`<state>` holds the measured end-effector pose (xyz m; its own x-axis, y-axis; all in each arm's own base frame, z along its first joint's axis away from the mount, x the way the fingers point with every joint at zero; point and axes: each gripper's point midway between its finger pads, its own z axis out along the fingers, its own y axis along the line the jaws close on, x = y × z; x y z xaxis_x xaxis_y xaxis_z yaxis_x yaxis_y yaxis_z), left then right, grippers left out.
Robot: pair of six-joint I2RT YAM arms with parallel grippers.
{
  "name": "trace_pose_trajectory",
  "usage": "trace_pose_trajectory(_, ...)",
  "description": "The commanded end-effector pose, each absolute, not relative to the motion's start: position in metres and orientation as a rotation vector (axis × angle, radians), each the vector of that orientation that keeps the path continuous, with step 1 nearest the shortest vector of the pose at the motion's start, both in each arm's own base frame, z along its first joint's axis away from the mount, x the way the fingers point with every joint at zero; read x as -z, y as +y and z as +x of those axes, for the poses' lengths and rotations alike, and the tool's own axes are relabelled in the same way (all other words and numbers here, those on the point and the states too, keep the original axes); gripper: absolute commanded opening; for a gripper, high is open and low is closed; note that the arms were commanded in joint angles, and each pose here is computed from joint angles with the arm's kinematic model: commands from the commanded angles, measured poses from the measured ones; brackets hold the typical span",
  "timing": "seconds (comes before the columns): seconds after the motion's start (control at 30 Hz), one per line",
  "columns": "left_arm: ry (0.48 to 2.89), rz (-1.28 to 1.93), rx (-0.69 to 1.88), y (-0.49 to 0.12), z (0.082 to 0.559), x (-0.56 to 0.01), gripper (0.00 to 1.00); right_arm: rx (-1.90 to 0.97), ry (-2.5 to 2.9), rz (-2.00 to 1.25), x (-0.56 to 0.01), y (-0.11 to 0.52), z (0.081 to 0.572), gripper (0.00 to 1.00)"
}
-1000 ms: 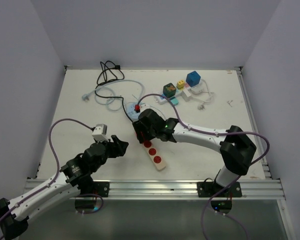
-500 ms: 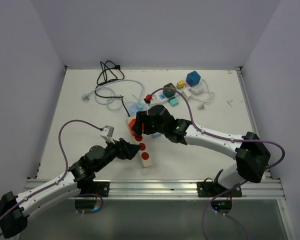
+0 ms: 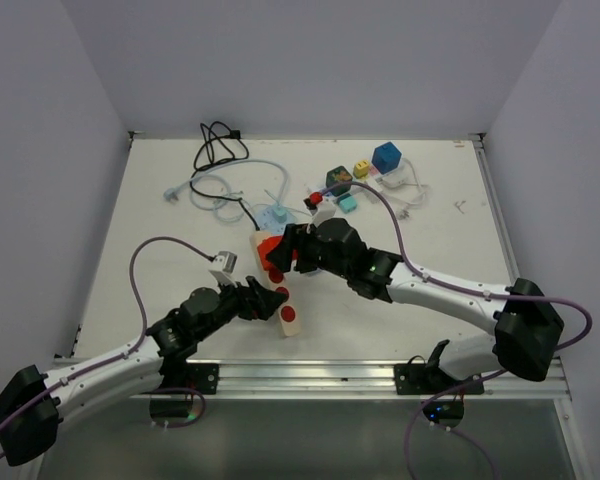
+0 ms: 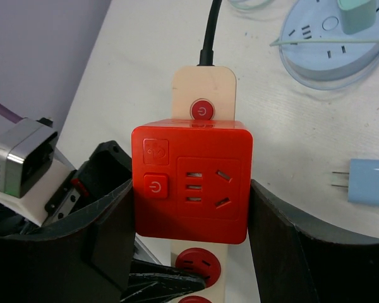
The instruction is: Pull the plug off the socket
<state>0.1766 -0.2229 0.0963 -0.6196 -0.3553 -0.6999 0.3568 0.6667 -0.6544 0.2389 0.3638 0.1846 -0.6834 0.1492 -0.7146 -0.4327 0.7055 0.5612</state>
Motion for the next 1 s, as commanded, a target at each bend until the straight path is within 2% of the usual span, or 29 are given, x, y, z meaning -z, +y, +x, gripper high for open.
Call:
trace_pose_trajectory(0.0,1.945,-0.041,1.039,-0.224,0.182,-0.111,0.93,-1.164,1.882,-0.131,-0.262,0.375,0.242,0.0)
trace_pose_trajectory(0.2,1.966,-0.013,1.028,-0.231,0.186,-0.109,0.88,-1.273,1.816,-0.128,-0.267,0.385,0.234,0.0)
trace_pose_trajectory(0.3,1.974,-0.024,1.014,-0.23,0.188,-0.105,0.75,-1.292,1.783,-0.1,-0.27,0.382,0.233,0.0)
trace_pose_trajectory(0.37,1.983,-0.039,1.001,-0.227,0.188,-0.099,0.52,-1.286,1.778,-0.088,-0.268,0.379,0.234,0.0)
trace_pose_trajectory(0.4,1.979,-0.053,1.002,-0.226,0.188,-0.099,0.29,-1.283,1.777,-0.086,-0.268,0.379,0.234,0.0)
trace_pose_trajectory(0.5,1.979,-0.114,0.979,-0.218,0.19,-0.095,0.0,-1.248,1.781,-0.097,-0.265,0.376,0.236,0.0)
trace_pose_trajectory(0.73,1.996,-0.188,0.91,-0.207,0.198,-0.096,0.0,-1.103,1.803,-0.13,-0.256,0.369,0.236,0.0)
trace_pose_trajectory(0.87,2.115,-0.176,0.733,-0.196,0.209,-0.069,0.0,-1.066,1.802,-0.16,-0.261,0.372,0.228,0.0)
trace_pose_trajectory(0.97,2.145,-0.21,0.728,-0.185,0.218,-0.058,0.0,-1.062,1.786,-0.137,-0.266,0.363,0.227,0.0)
